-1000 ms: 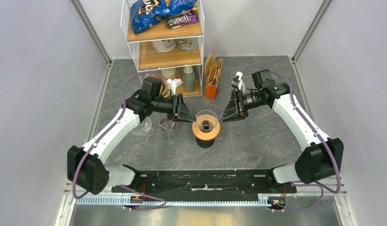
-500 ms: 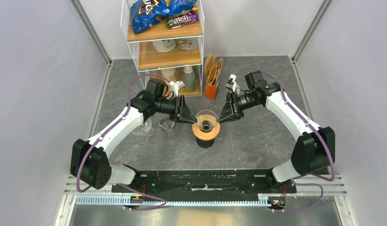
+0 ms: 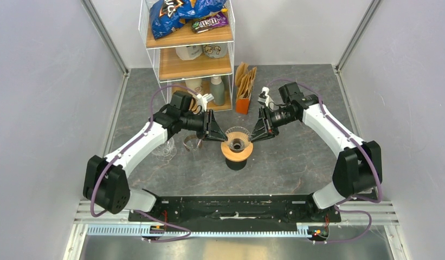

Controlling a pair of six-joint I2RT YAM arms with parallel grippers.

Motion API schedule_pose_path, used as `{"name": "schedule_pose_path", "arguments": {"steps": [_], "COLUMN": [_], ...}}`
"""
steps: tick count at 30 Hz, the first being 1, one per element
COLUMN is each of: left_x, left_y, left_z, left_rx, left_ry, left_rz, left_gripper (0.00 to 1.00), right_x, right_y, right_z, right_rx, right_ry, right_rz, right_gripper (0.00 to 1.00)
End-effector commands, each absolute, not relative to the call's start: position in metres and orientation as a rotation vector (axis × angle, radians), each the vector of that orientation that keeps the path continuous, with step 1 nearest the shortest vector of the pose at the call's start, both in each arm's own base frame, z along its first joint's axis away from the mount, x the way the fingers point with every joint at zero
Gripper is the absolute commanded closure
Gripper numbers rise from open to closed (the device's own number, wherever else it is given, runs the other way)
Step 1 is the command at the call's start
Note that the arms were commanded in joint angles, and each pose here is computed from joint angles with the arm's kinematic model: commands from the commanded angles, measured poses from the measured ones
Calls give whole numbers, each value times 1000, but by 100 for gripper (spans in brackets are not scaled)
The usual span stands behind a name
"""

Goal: Place the coffee filter in the dripper

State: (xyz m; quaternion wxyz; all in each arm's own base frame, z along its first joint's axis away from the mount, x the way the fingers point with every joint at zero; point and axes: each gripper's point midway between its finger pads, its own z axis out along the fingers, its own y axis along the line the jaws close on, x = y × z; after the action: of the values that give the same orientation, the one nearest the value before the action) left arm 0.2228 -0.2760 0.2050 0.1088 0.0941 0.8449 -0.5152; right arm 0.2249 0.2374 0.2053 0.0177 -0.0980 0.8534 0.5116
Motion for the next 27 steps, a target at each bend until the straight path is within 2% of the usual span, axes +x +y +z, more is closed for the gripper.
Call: {"name": "schedule_pose_path", "arguments": {"steps": [1,9,27], "left_x": [223,221,217], "left_y": [-280,-279,-274], "left_z": [197,186,151], "left_rx": [315,300,259], "left_ry": [2468,2494,2617], "left_rz": [-1517,-1503,-1458], "left_gripper": [66,69,72], "right_x": [232,235,240], "right_y": [239,237,237], "right_z": [199,187,172], "right_rx": [-357,-365,-314], "right_ry": [2632,2662,2727], "right_rz": [1550,1521,1500], "right_gripper": [69,75,77]}}
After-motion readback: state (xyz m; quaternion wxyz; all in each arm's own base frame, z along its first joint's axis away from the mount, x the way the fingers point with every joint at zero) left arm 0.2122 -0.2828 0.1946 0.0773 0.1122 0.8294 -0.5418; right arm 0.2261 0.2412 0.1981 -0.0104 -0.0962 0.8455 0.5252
